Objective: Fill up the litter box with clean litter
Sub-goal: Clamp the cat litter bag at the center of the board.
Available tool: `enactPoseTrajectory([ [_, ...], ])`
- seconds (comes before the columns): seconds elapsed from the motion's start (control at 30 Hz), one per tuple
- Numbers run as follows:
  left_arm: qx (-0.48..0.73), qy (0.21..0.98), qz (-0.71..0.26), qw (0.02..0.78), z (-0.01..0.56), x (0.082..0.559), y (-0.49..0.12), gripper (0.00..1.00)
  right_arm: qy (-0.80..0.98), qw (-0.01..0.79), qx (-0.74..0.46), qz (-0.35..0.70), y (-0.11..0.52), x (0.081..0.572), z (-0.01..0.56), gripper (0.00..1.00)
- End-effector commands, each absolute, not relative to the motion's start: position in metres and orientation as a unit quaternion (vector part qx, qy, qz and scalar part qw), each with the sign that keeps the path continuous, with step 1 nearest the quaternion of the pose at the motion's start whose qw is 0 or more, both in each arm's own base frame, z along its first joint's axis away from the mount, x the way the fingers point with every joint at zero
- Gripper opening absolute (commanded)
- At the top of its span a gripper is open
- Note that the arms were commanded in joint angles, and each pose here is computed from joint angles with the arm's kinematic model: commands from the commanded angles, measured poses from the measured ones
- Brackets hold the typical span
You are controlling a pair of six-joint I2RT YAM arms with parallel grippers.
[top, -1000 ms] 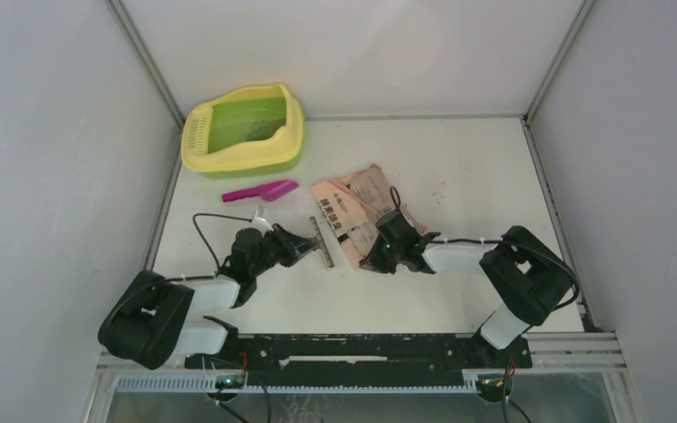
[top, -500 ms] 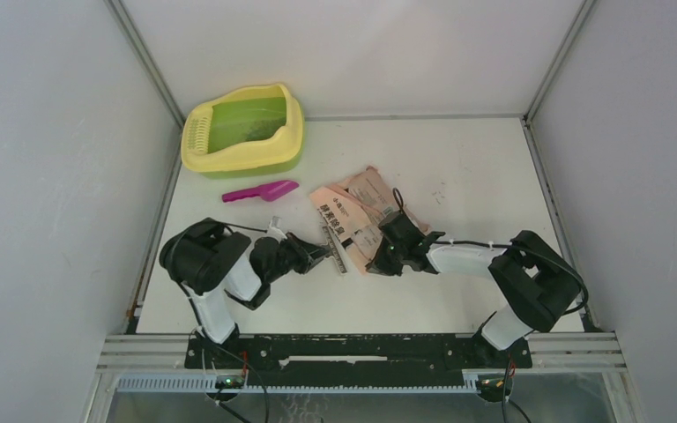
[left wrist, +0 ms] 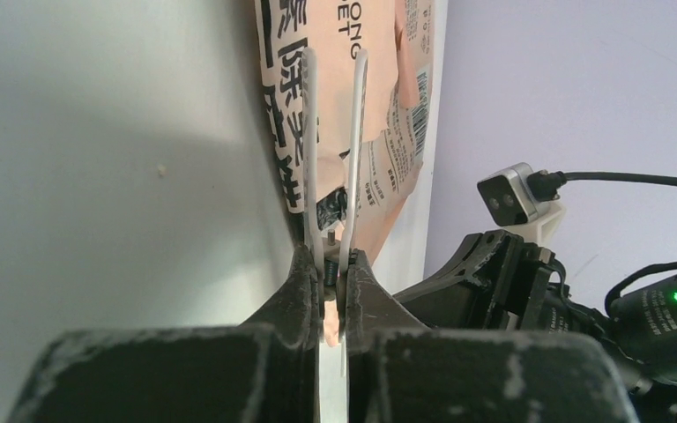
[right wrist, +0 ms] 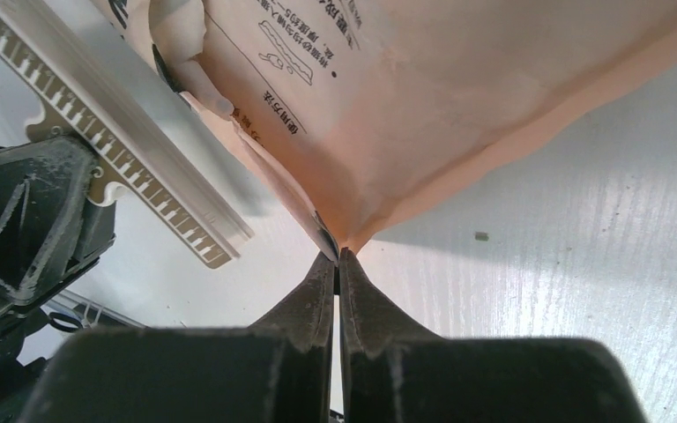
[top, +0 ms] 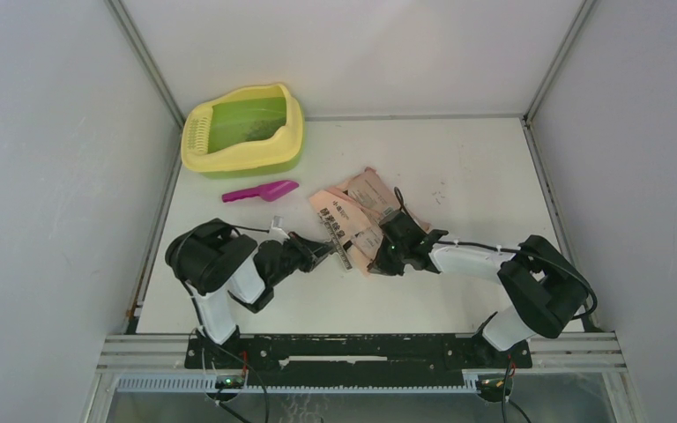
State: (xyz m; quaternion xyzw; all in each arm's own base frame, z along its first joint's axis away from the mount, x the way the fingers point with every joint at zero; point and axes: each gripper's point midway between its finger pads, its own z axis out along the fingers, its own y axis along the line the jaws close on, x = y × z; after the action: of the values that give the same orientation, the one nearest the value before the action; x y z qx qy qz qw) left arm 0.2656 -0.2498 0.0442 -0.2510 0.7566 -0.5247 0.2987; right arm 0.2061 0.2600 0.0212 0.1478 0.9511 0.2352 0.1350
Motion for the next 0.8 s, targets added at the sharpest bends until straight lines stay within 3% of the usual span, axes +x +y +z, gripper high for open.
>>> enactPoseTrajectory([
  [0.0,-0.256,0.740,-0.536,0.317,0.054,0.273,-0.257,0.01,0.945,0.156,0.133,0.255,0.271,0.214,0.042,0.07],
  [0.77,-0.319,0.727,-0.523,0.310,0.038,0.276,-0.265,0.01,0.934,0.152,0.129,0.295,0.283,0.211,0.061,0.06],
])
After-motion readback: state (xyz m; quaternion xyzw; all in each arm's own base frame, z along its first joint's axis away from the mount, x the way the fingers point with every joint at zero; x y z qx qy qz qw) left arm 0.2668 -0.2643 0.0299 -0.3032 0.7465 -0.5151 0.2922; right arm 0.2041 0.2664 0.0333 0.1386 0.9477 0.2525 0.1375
